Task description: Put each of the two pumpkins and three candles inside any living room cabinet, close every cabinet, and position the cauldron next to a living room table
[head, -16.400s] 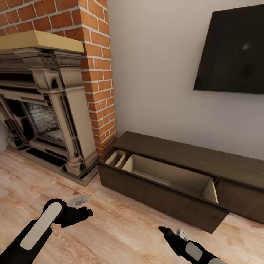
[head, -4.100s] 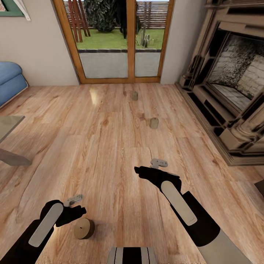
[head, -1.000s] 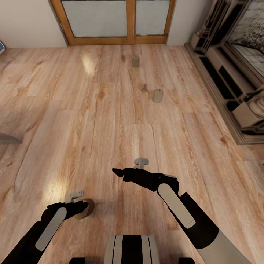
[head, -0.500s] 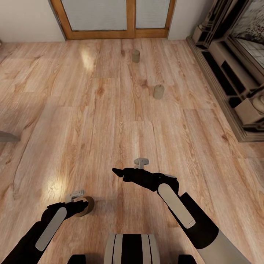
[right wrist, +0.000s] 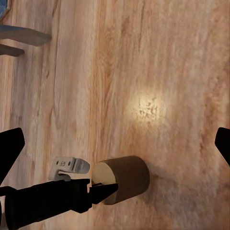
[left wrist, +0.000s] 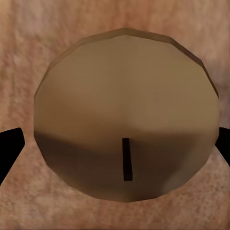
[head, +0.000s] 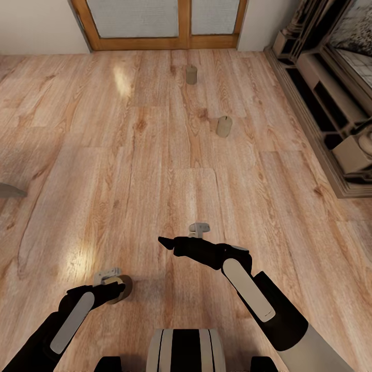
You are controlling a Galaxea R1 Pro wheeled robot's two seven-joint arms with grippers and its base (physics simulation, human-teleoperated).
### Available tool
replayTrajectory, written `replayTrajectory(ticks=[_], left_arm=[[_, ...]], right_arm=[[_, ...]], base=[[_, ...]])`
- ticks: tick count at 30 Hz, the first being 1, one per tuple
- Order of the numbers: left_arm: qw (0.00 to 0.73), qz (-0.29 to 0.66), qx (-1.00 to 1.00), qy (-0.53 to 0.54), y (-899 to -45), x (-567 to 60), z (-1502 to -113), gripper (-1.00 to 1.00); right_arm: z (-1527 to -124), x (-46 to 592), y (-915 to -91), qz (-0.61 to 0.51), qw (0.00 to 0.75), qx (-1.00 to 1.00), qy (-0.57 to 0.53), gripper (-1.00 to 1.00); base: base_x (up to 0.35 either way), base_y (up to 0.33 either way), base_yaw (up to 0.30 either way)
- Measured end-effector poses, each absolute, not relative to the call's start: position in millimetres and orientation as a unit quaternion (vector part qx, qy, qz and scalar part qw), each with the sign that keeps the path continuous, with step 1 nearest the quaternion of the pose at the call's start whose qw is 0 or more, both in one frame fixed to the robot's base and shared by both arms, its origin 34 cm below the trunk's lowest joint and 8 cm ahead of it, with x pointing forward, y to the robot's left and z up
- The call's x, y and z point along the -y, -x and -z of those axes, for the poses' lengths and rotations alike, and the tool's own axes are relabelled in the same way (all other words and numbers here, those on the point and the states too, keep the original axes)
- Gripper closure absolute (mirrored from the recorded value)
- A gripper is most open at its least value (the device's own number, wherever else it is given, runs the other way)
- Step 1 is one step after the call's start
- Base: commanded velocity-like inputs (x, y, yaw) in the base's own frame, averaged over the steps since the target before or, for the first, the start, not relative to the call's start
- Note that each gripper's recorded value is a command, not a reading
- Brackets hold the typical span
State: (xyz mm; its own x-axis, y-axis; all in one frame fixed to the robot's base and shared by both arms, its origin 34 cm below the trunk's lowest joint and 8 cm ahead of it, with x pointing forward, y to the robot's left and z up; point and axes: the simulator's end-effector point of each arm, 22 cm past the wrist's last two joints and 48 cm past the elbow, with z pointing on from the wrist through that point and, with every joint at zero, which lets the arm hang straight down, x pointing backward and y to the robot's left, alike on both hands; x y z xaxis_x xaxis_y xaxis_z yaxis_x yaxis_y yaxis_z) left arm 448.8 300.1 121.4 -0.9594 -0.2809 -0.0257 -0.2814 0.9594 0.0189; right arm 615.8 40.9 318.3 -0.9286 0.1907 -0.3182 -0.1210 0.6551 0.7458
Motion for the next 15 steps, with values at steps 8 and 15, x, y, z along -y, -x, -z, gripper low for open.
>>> replayTrajectory(ticks=[8, 15], left_arm=[[0.011, -0.011, -0.990, 0.140, -448.3, -299.9, -121.3, -1.00], [0.010, -0.011, -0.990, 0.139, -447.9, -299.7, -121.2, -1.00]], right_arm=[[-318.1, -40.7, -615.7, -0.415, 0.188, -0.890, -0.019, -1.00], [-317.9, -40.7, -615.6, -0.414, 0.188, -0.890, -0.020, -1.00]], base=[[0.000, 0.000, 0.000], [0.000, 0.000, 0.000]])
